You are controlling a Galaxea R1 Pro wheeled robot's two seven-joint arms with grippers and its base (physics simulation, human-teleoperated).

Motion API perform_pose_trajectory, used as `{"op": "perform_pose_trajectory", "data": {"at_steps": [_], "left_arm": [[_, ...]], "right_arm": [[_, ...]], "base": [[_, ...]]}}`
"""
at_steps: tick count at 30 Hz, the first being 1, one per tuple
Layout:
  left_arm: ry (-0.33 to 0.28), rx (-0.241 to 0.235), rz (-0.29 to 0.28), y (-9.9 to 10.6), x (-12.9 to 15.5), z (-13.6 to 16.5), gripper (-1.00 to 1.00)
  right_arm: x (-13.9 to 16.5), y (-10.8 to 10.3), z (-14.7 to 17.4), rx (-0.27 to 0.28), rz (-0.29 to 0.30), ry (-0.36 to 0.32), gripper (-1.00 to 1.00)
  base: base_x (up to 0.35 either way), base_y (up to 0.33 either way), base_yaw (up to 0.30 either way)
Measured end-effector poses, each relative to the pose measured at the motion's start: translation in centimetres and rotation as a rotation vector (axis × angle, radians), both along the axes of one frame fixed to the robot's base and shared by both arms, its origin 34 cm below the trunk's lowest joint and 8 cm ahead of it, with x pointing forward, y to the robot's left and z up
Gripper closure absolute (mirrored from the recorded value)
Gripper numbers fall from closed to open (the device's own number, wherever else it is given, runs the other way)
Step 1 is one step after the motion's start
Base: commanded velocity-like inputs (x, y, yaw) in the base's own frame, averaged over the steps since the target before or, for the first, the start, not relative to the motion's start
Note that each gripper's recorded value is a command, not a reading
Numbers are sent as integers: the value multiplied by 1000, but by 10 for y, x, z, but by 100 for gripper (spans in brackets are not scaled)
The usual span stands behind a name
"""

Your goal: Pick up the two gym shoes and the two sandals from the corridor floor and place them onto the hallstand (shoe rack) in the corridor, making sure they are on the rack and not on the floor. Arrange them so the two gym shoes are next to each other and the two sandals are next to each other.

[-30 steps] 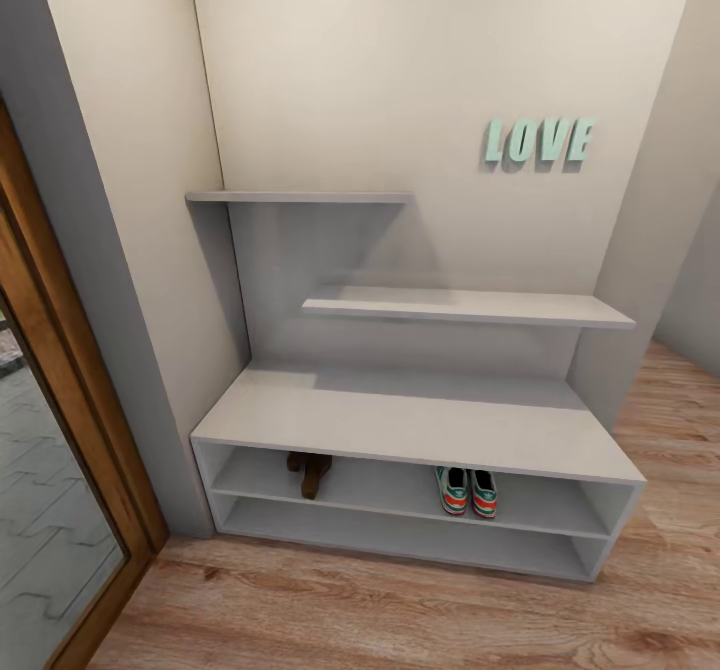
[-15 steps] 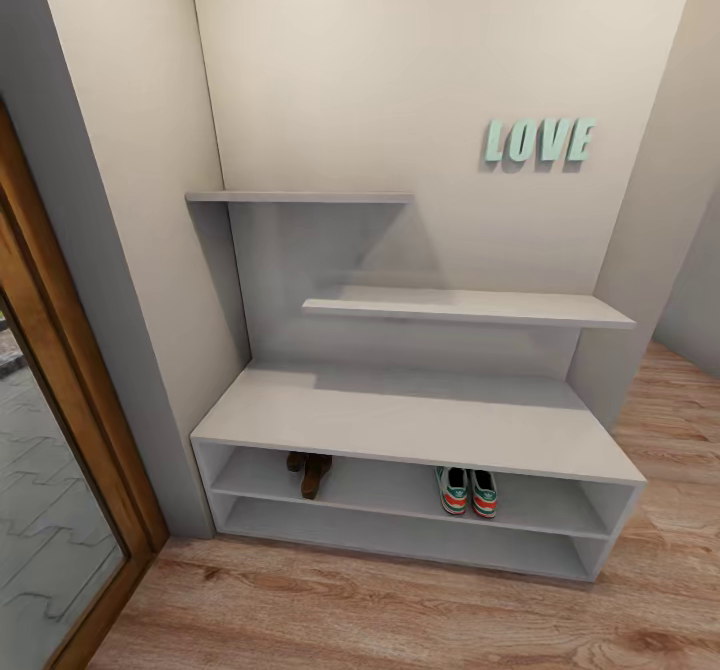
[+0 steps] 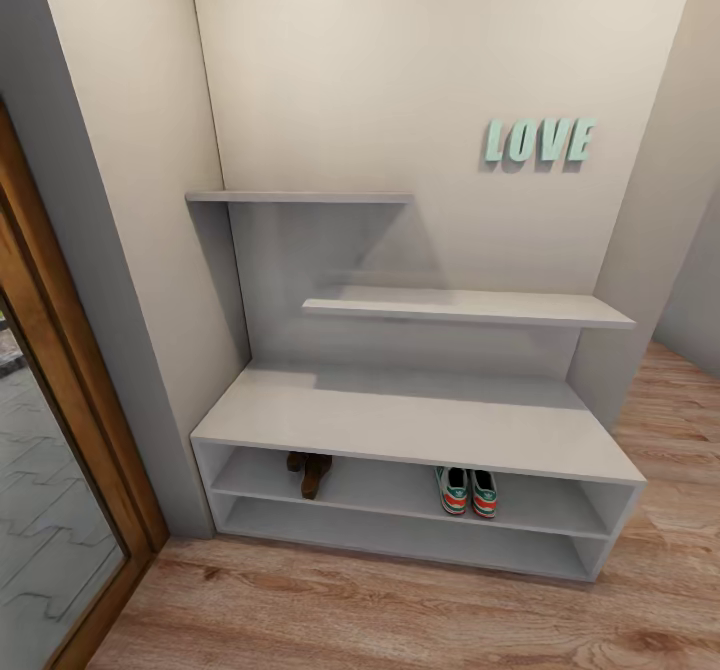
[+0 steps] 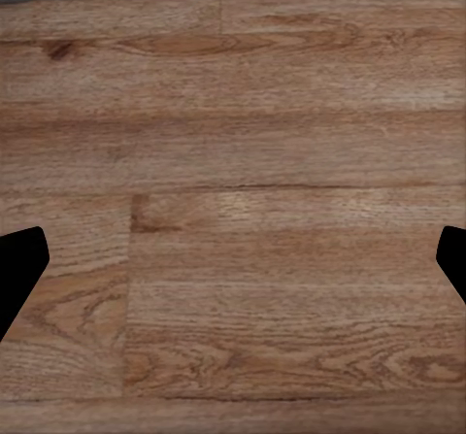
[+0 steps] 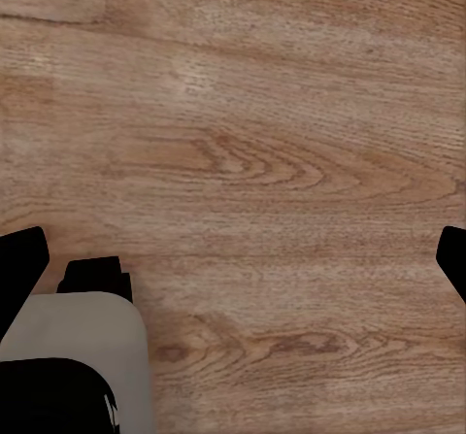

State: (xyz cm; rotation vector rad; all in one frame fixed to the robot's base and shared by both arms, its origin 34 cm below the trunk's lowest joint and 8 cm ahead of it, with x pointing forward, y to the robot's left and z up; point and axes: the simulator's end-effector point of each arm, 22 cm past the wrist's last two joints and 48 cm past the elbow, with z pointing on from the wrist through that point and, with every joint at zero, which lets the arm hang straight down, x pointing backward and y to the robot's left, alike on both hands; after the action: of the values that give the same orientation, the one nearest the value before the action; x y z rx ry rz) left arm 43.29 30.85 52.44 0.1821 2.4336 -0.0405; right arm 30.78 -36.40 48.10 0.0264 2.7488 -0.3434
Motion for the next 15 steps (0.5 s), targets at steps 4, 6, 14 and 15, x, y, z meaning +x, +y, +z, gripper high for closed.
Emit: {"op": "perform_pose_trajectory", "data": {"at_steps": [4, 6, 14, 15], "left_arm": [[0, 0, 0, 0, 0, 0, -100], [0, 0, 0, 0, 0, 0, -100], [0, 0, 0, 0, 0, 0, -100], [0, 0, 0, 0, 0, 0, -100]], "right_arm": [[0, 0, 0, 0, 0, 0, -100], [0, 0, 0, 0, 0, 0, -100], [0, 0, 0, 0, 0, 0, -100], [0, 0, 0, 0, 0, 0, -100]], "base": [[0, 0, 0], [0, 0, 0], [0, 0, 0], [0, 0, 0]]}}
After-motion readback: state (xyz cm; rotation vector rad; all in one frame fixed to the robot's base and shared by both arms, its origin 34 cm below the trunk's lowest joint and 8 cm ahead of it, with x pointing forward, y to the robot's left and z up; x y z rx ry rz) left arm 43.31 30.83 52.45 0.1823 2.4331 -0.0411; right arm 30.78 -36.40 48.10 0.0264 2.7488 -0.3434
